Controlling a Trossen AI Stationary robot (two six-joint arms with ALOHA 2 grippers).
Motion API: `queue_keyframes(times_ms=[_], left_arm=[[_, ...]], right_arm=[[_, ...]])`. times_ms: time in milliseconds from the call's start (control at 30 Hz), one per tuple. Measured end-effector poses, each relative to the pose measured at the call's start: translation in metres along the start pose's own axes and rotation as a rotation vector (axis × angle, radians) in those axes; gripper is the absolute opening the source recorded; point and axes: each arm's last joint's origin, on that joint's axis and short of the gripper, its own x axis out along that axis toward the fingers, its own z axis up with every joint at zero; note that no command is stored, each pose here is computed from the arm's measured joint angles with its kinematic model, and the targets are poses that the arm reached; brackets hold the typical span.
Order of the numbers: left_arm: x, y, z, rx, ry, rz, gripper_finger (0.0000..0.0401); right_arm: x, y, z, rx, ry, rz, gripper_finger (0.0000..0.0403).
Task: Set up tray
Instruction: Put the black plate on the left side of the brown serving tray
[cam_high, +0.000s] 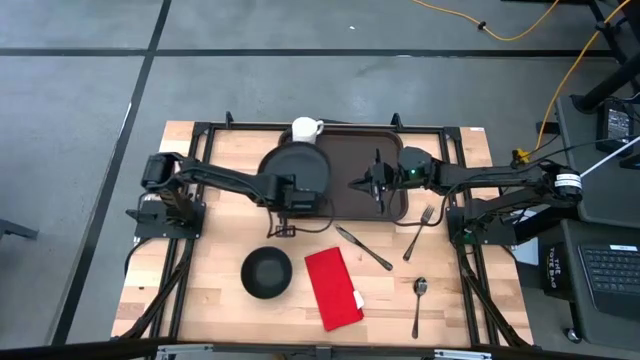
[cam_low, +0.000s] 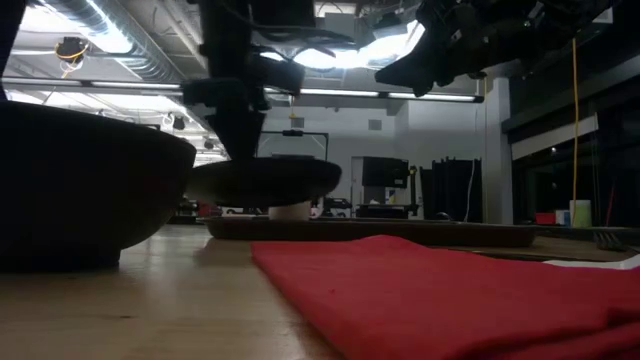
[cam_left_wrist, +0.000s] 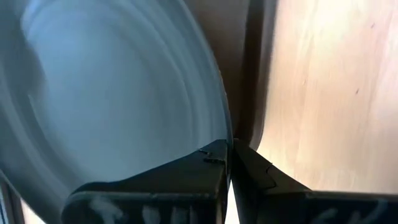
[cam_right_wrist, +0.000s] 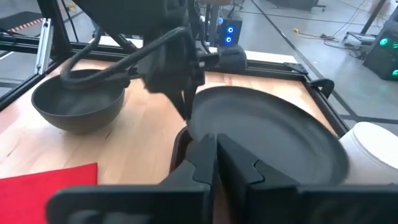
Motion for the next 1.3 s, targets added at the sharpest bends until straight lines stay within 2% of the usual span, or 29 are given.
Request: queue_keyframes(times_ms=[300,467,833,1133,1300], left_arm=[[0.012,-0.005,0.012,0.027,0.059,-0.048,0.0002],[0.012,-0.006,0.014,0.018,0.043,-0.057,0.0002],[0.013,-0.018,0.022,0.029,-0.031,-0.116,0.0002],[0.019,-0.018,0.027,0.047,-0.050,-0.102,0.0002],[0.022,-0.017,0.027,0.043,-0.044,-0.111,0.0002]], right_arm=[[0.000,0.001,-0.004,0.013,0.045,0.008,0.0014],[0.000,0.001,-0.006,0.036,0.063,0.010,0.0006],[0.000,0.001,-0.006,0.041,0.063,0.010,0.0026],[0.000,0.001,-0.006,0.043,0.064,0.011,0.0007],[0.000,0.003,-0.006,0.041,0.067,0.019,0.0017]])
